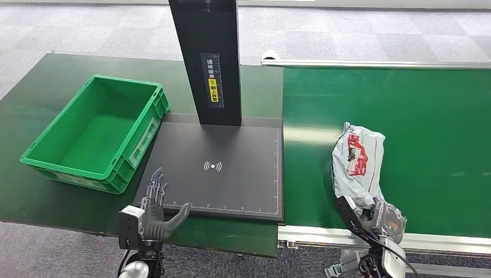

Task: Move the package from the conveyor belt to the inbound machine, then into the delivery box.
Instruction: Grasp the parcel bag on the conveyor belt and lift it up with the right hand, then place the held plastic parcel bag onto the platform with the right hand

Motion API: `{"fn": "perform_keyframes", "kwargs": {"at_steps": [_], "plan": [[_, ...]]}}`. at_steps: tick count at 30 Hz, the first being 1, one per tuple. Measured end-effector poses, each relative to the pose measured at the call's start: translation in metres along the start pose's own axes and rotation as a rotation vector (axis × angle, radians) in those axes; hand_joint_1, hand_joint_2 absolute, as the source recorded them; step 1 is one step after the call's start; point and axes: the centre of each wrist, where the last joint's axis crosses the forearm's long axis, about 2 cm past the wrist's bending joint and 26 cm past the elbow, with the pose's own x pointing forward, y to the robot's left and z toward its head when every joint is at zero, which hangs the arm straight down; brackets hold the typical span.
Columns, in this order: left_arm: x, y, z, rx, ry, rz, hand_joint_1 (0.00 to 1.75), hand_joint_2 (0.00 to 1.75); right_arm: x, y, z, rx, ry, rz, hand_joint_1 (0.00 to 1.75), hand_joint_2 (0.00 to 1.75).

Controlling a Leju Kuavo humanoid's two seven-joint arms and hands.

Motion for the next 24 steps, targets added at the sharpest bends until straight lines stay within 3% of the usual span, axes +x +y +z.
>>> {"fn": "perform_keyframes", "kwargs": {"at_steps": [4,13,18,24], "plan": [[0.002,0.001,0.0,0.012,-0.02,-0.012,0.0,1.75,0.004,-0.012,-0.001,-0.108,-0.081,-0.072,1.75,1.75],[0.033,0.016,-0.013,0.046,-0.168,-0.088,0.0,1.75,0.072,-0.1,-0.015,-0.381,-0.405,-0.37,1.75,1.75],[0.049,0.027,-0.027,0.072,-0.239,-0.139,0.0,1.75,0.122,-0.109,-0.01,-0.292,-0.619,-0.568,1.75,1.75],[0.058,0.038,-0.042,0.111,-0.281,-0.151,0.0,1.75,0.188,-0.104,-0.002,-0.003,-0.823,-0.884,1.75,1.75]]}}
